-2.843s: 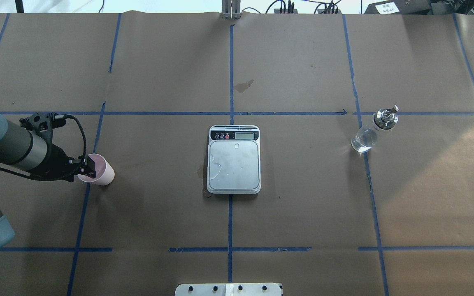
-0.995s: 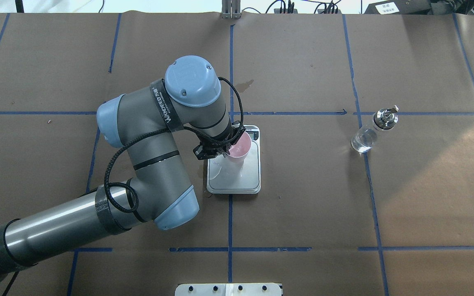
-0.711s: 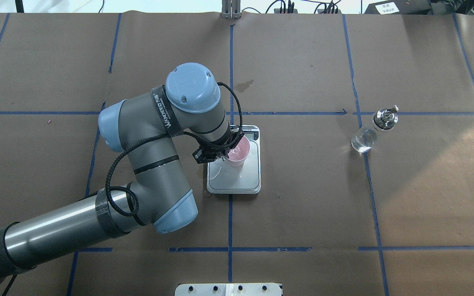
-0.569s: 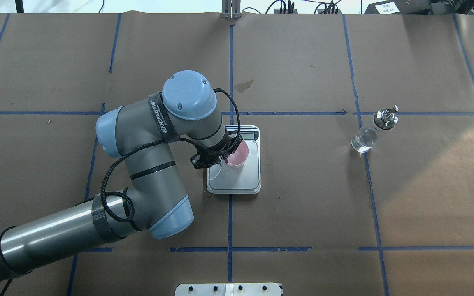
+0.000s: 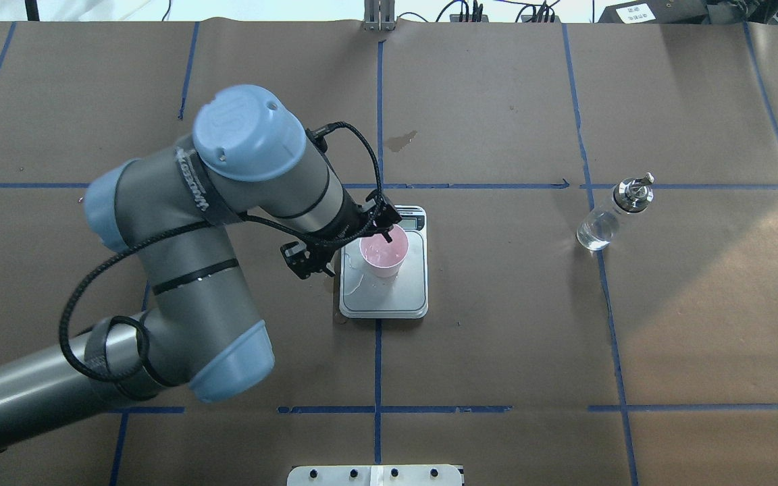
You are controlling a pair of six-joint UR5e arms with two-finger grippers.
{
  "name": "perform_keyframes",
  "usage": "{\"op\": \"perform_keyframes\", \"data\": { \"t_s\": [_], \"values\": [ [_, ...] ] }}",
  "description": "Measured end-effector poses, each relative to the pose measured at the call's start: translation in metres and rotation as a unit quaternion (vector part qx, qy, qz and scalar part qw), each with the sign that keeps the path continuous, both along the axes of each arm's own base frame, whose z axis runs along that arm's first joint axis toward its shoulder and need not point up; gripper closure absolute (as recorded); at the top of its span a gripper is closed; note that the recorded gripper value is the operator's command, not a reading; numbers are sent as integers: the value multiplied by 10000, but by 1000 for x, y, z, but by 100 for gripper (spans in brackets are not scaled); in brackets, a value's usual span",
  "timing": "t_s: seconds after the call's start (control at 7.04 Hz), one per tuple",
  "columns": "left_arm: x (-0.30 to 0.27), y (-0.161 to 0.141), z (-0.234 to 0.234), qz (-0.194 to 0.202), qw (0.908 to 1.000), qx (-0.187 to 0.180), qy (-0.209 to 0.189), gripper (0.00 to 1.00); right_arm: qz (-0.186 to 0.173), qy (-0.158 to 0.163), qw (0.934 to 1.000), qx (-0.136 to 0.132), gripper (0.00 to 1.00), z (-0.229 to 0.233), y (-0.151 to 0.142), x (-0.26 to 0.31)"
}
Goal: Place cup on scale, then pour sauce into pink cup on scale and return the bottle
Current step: 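Open the left gripper and withdraw it while the right gripper reaches toward the glass bottle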
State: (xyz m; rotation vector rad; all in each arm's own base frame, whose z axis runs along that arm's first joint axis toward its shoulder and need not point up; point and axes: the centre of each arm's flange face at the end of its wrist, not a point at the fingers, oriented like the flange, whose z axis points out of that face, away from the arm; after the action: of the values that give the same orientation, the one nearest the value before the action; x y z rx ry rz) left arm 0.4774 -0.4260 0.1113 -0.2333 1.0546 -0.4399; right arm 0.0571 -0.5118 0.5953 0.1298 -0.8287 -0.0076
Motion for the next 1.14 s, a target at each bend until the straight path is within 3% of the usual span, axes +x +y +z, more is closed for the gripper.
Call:
{"op": "perform_keyframes", "data": {
  "t_s": [0.28,0.71,0.85,1.14],
  "values": [
    [-87,-42,-9,-83,9995,291,-27,0,258,-120,9994,213,0,-92,9,-30],
    [-184,-75,29,-167,9936,1030,-421,0,634,-527,9965,-140,0,-218,62,-131],
    [-221,-84,51,-125,9888,1336,-653,0,788,-475,9956,-171,0,-245,81,-163],
    [-309,-107,90,70,9726,1941,-1281,0,1345,-347,9903,89,0,-268,119,-232]
  ]
}}
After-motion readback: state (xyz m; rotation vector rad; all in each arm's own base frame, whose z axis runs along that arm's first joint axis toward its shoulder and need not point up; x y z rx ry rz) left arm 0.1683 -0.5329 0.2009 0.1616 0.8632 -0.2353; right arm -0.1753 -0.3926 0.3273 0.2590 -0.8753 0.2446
